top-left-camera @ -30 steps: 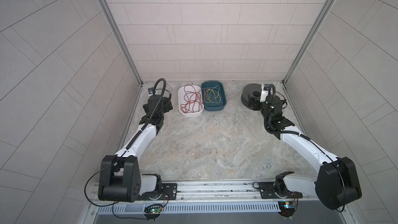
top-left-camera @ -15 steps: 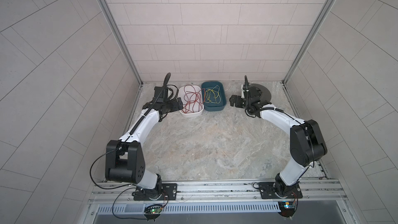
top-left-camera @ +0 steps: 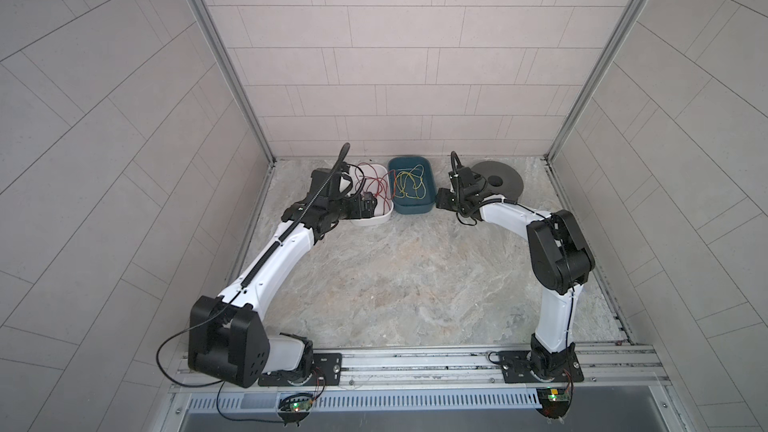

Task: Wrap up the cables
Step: 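Move the left gripper to the white tub while the right reaches the teal tub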

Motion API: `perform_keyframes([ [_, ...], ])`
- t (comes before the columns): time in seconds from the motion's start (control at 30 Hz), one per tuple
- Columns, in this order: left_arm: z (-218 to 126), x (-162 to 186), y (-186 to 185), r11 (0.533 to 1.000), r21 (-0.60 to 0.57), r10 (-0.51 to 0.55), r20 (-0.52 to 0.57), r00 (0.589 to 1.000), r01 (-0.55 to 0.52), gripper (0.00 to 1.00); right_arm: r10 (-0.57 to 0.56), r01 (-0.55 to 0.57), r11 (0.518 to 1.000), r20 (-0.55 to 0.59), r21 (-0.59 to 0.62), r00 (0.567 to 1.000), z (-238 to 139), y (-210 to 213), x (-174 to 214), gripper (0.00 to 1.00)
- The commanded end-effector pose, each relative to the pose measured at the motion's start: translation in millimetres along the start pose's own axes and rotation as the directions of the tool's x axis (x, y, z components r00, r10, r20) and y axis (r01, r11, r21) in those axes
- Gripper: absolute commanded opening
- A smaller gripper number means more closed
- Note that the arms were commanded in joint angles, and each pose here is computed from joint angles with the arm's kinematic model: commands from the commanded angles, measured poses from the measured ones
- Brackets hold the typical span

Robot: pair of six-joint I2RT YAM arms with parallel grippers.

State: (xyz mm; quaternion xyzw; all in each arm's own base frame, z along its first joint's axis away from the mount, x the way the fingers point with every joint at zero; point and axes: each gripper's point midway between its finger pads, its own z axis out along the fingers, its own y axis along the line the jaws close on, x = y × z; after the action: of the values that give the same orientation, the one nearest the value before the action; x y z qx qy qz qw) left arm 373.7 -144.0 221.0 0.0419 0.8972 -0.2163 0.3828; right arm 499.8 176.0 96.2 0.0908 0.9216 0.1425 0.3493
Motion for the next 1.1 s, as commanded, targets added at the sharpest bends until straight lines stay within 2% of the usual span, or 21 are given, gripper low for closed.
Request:
perform_keyframes([
  [0.0,-5.3,-2.9,-10.3,0.998,0.033,0.048,0.039,0.998,-0.049,0.96,0.025,-0.026,1.0,0.011,0.009,1.0,5.2,3.0,-7.8,0.53],
  [0.4,-10.9,-0.1,-25.2,0.994,0.05,0.099,0.052,0.994,-0.101,0.96,-0.016,0.018,0.998,-0.036,0.061,0.999,23.8,0.4,-3.8,0.38],
  [0.43,-10.9,0.0,-25.2,0.994,0.049,0.099,0.052,0.994,-0.102,0.96,-0.023,0.025,0.998,-0.039,0.06,0.999,24.3,0.4,-3.4,0.33],
  [0.6,-12.8,-2.1,-25.6,0.994,0.046,0.1,0.059,0.993,-0.103,0.96,-0.052,0.055,0.996,-0.048,0.067,0.998,20.9,-0.6,-3.2,0.25],
  [0.77,-16.3,-4.2,-25.2,0.994,0.039,0.104,0.071,0.992,-0.107,0.96,-0.104,0.108,0.991,-0.06,0.079,0.993,11.4,-2.0,-5.2,0.12],
  [1.0,-17.3,-4.6,-24.8,0.993,0.035,0.107,0.072,0.992,-0.109,0.96,-0.135,0.147,0.985,-0.125,0.091,0.983,-6.2,-9.4,6.3,0.1],
  [1.07,-18.6,-5.9,-25.4,0.993,0.035,0.107,0.076,0.991,-0.11,0.96,-0.141,0.155,0.983,-0.143,0.096,0.98,-11.0,-11.9,10.9,0.13],
])
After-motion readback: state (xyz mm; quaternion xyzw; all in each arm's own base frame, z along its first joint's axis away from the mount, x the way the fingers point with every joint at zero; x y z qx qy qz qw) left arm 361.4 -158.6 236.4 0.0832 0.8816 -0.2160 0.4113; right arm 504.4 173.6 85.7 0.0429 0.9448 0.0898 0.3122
